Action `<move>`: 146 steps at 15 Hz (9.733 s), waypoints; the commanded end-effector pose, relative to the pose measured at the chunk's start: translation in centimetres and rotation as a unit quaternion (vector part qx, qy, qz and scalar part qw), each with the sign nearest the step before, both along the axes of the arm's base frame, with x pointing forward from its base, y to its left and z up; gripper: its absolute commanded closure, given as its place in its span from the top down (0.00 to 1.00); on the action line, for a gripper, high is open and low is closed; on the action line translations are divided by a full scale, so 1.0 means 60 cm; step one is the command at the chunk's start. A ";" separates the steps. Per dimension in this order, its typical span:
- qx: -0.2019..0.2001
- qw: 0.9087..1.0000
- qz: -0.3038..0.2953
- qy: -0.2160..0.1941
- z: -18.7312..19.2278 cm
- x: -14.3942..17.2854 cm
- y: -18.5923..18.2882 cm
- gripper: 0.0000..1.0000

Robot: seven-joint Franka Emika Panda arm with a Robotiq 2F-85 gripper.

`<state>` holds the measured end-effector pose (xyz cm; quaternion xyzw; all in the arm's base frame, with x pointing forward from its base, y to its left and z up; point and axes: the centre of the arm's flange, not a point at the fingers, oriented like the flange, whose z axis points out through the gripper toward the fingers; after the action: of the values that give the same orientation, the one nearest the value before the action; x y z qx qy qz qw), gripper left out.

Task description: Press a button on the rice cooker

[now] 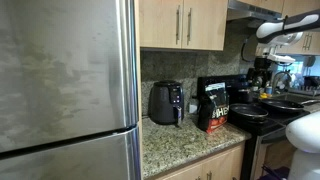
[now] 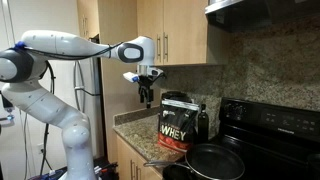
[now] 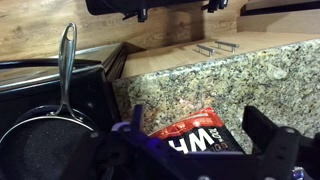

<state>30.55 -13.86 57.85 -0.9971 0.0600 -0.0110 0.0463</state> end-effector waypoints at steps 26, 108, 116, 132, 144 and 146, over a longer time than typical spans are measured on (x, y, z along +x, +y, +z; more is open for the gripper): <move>-0.090 0.918 0.377 0.090 -0.308 0.194 0.511 1.00; 0.104 0.926 0.238 -0.275 -0.274 0.351 0.526 1.00; 0.106 0.929 0.221 -0.278 -0.272 0.350 0.531 1.00; 0.142 0.959 0.101 -0.223 -0.215 0.437 0.513 1.00; 0.138 0.970 0.107 -0.172 -0.303 0.478 0.547 1.00; 0.138 0.967 0.104 -0.185 -0.291 0.448 0.531 1.00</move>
<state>57.43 18.00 40.36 -0.9624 -0.0525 -0.1822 0.1948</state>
